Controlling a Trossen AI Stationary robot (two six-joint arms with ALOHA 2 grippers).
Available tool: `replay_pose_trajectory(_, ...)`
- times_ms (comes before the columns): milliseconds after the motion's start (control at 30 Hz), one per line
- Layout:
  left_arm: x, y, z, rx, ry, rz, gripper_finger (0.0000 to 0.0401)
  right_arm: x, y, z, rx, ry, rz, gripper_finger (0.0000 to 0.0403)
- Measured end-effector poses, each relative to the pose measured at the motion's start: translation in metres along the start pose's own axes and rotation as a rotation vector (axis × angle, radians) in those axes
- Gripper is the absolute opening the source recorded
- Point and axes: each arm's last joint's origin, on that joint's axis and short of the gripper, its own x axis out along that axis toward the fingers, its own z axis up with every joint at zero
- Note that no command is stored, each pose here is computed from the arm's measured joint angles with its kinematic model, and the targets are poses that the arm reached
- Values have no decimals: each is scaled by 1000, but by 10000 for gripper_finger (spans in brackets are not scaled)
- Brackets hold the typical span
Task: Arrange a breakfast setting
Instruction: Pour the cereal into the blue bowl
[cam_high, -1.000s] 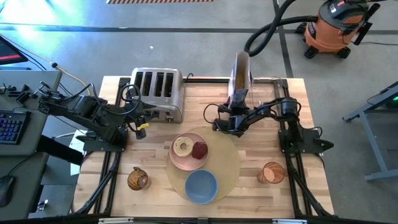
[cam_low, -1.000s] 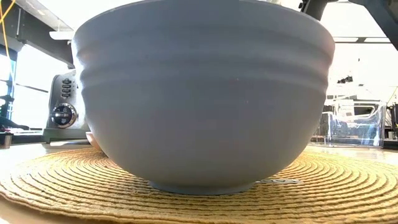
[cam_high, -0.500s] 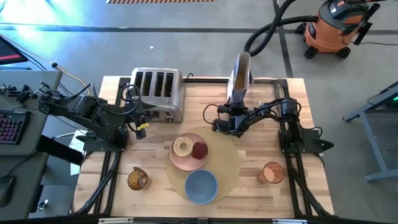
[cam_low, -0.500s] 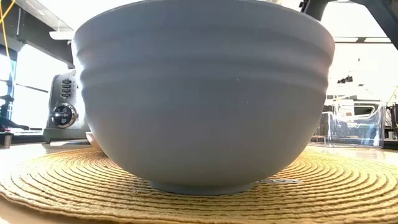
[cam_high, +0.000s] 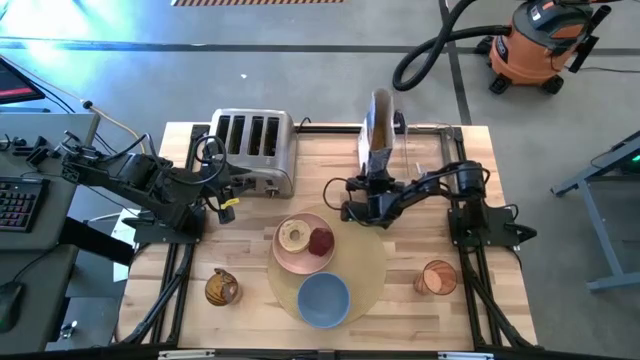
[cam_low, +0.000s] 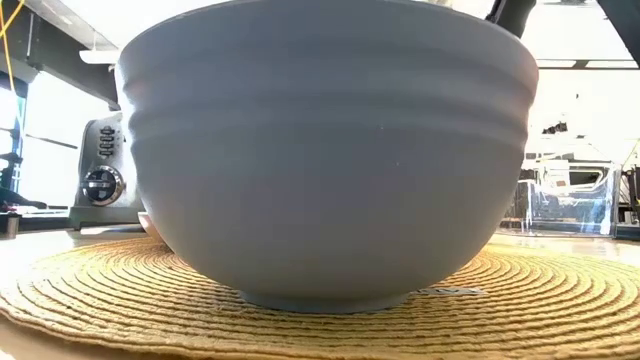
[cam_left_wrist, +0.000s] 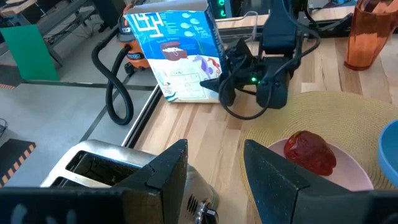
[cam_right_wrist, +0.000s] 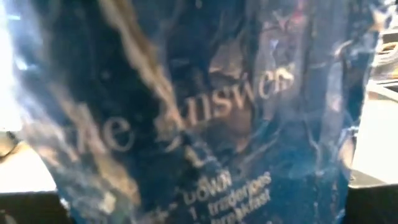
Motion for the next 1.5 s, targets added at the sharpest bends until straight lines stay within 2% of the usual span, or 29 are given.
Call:
replay_pose_trajectory(600,0,0,0,-1,-1,0,149,-41,1,46,-231,-46,103,254)
replay_pose_trajectory(900,0,0,0,-1,-1,0,149,-71,-12,81,-264,-41,194,254)
replay_pose_trajectory(1300,0,0,0,-1,-1,0,149,-108,-41,134,-479,63,404,254)
replay_pose_trajectory(1500,0,0,0,-1,-1,0,149,-117,-52,146,-533,108,486,250)
